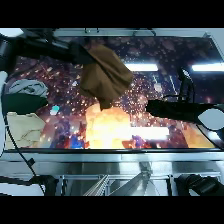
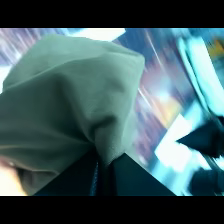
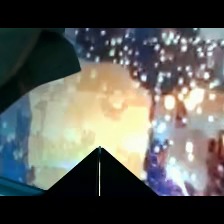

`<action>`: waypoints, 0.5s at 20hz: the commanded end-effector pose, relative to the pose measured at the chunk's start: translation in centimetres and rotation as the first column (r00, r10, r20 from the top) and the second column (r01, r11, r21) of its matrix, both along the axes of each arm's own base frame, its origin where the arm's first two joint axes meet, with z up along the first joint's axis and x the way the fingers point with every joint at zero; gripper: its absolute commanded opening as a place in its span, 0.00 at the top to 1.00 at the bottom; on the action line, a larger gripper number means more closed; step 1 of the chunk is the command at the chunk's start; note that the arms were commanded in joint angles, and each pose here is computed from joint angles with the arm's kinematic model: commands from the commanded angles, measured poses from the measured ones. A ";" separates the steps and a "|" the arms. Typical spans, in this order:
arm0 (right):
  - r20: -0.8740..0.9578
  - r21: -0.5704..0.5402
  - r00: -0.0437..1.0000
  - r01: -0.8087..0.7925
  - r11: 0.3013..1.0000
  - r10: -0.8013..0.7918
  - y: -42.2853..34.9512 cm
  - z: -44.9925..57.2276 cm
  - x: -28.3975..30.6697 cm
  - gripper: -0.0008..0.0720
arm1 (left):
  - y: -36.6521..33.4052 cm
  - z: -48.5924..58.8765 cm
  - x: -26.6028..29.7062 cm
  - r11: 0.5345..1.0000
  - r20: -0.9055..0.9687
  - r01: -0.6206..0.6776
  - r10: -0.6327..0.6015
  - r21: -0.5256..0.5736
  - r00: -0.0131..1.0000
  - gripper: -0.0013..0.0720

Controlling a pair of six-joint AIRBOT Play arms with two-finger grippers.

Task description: Fold the shirts.

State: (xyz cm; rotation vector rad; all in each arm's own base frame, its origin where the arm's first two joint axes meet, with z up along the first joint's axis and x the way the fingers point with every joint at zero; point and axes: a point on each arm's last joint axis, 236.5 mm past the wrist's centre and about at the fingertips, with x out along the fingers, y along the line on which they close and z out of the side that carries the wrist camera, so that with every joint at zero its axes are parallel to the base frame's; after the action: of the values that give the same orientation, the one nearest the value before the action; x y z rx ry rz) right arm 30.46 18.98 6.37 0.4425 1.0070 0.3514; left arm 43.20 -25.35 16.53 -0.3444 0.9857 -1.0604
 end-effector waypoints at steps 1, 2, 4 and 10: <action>-0.004 -0.035 0.999 -0.038 0.999 0.038 -0.2 -0.4 -0.5 0.97 | -3.4 -5.1 -5.4 0.993 -0.212 0.116 -0.113 0.003 0.971 0.95; 0.001 -0.040 0.999 -0.047 0.998 0.047 -0.2 -0.4 -0.5 0.97 | -3.9 -6.3 -6.4 0.991 -0.249 0.134 -0.128 0.005 0.960 0.95; -0.015 -0.044 0.999 -0.053 0.998 0.053 -0.2 -0.7 -0.8 0.97 | -4.0 -7.3 -7.5 0.988 -0.288 0.153 -0.144 0.008 0.947 0.57; -0.095 -0.064 0.992 -0.093 0.994 0.087 -0.3 -1.7 -2.7 0.97 | 1.7 -3.0 -6.7 0.990 -0.330 0.132 -0.111 0.042 0.937 0.00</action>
State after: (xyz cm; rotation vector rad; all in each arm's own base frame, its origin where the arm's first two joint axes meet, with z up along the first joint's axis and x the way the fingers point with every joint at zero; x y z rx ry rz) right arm 28.74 18.67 5.12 0.3684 1.0851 0.3705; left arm 37.29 -26.58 12.58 -0.4233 1.2675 -1.1368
